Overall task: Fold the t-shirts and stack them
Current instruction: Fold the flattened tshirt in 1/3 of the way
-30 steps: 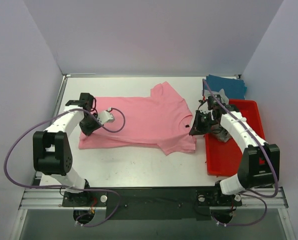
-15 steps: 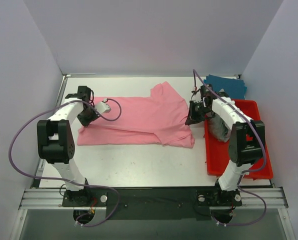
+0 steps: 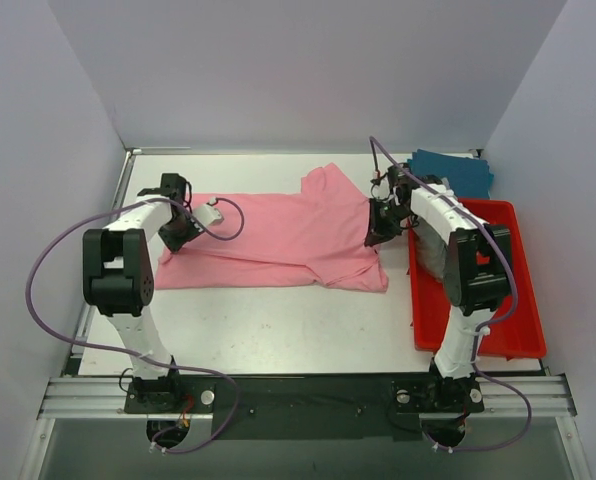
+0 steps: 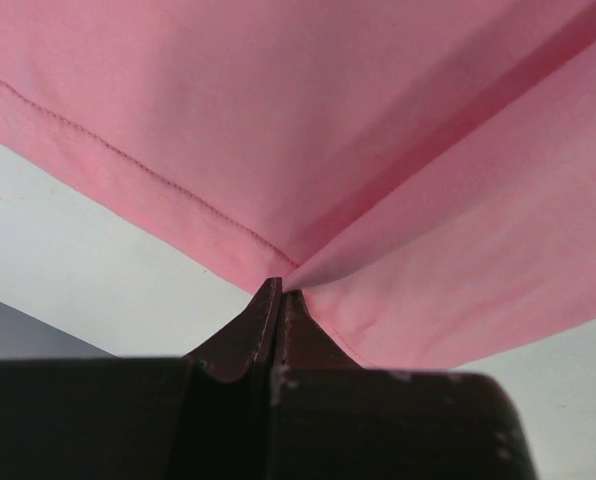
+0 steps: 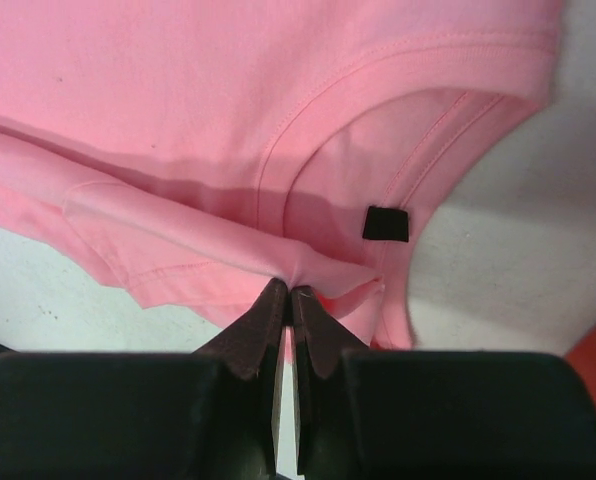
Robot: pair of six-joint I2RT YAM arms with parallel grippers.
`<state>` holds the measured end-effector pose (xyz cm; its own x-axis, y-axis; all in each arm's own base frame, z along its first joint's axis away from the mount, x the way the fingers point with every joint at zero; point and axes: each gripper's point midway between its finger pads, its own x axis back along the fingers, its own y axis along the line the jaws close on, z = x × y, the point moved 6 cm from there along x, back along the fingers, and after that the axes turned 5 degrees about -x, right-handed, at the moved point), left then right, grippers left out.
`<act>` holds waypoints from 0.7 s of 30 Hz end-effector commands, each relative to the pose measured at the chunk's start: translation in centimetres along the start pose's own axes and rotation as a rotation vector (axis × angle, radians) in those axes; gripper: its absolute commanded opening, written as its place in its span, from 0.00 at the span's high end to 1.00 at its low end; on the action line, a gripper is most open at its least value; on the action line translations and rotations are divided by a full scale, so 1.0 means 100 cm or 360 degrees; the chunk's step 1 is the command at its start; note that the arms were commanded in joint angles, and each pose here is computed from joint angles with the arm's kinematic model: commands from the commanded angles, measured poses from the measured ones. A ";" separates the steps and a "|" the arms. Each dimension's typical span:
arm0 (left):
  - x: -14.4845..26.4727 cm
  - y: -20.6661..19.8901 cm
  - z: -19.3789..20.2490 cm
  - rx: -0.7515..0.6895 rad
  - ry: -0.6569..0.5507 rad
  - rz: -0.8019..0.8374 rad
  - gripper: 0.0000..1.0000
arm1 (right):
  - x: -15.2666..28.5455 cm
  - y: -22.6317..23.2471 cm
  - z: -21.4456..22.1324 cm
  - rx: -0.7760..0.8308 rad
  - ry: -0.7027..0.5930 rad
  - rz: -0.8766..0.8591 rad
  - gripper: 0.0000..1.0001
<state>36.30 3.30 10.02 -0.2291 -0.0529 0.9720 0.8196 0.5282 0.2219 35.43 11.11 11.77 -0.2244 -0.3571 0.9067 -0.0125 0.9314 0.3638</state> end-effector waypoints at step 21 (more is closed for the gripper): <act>0.050 0.079 -0.013 0.0367 -0.0292 -0.0642 0.43 | 0.043 0.026 -0.029 0.0197 -0.0368 0.0368 0.43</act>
<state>40.28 4.51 10.84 -0.4352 -0.1296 0.8910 0.6688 0.6159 0.4163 38.55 11.56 11.64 -0.2964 -0.1977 0.9344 -0.0470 0.9802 0.1925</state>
